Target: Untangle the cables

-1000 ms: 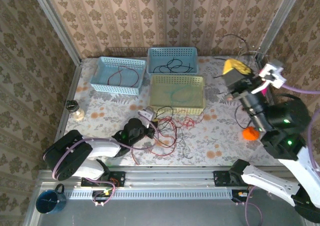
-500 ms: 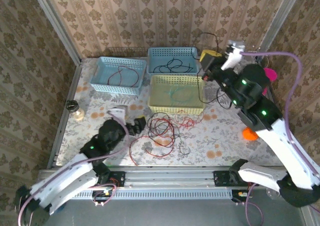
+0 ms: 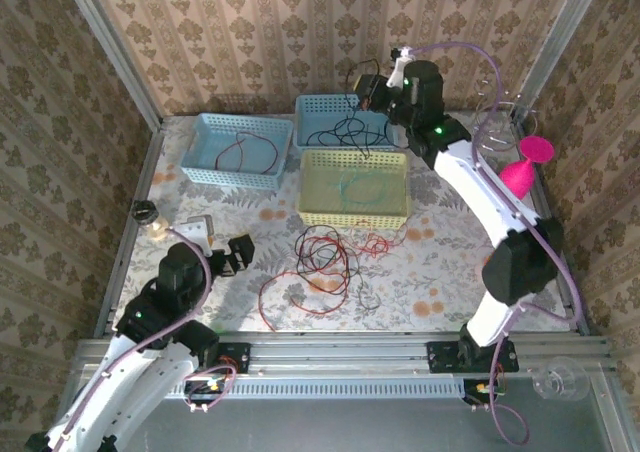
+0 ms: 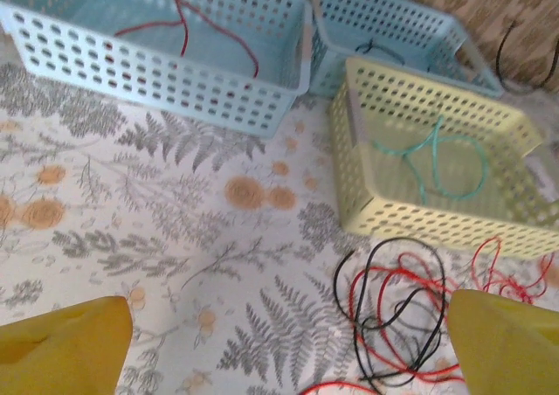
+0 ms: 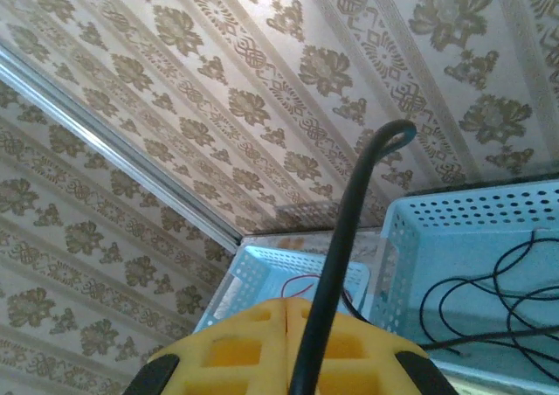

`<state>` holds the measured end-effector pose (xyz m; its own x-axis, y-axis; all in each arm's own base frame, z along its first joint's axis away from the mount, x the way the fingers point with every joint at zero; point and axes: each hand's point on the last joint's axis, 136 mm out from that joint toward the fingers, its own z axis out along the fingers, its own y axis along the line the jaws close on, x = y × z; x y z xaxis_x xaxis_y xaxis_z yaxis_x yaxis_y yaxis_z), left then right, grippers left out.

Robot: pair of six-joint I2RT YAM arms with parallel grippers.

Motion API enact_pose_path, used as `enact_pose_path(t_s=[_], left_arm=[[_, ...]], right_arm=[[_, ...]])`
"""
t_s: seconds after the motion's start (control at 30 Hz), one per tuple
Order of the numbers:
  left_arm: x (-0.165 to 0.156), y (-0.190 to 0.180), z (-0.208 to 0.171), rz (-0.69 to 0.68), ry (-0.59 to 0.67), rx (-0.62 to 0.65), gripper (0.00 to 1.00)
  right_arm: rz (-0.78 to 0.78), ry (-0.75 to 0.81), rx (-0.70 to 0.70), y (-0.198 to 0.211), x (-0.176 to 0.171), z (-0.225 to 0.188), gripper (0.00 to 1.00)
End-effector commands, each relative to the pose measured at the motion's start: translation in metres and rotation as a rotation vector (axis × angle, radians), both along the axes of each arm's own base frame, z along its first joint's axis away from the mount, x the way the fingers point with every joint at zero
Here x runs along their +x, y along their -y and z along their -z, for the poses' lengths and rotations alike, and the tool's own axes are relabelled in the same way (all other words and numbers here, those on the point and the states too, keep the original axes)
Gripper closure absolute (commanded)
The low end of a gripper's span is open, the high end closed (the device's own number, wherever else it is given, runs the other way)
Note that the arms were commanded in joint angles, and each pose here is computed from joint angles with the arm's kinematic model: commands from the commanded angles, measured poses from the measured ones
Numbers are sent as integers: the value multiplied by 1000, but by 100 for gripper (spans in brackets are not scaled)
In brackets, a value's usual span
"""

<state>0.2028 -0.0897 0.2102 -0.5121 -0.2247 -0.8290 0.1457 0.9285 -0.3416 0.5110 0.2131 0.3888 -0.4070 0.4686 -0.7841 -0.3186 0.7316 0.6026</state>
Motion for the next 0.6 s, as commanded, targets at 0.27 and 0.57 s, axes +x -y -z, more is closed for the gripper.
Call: enact_pose_path(t_s=[0.27, 0.57], left_arm=[[0, 0, -8, 10, -47, -30, 7], [7, 3, -7, 3, -65, -66, 7]], right_arm=[[-85, -13, 41, -27, 111, 47, 100], [33, -382, -87, -15, 132, 158, 48]])
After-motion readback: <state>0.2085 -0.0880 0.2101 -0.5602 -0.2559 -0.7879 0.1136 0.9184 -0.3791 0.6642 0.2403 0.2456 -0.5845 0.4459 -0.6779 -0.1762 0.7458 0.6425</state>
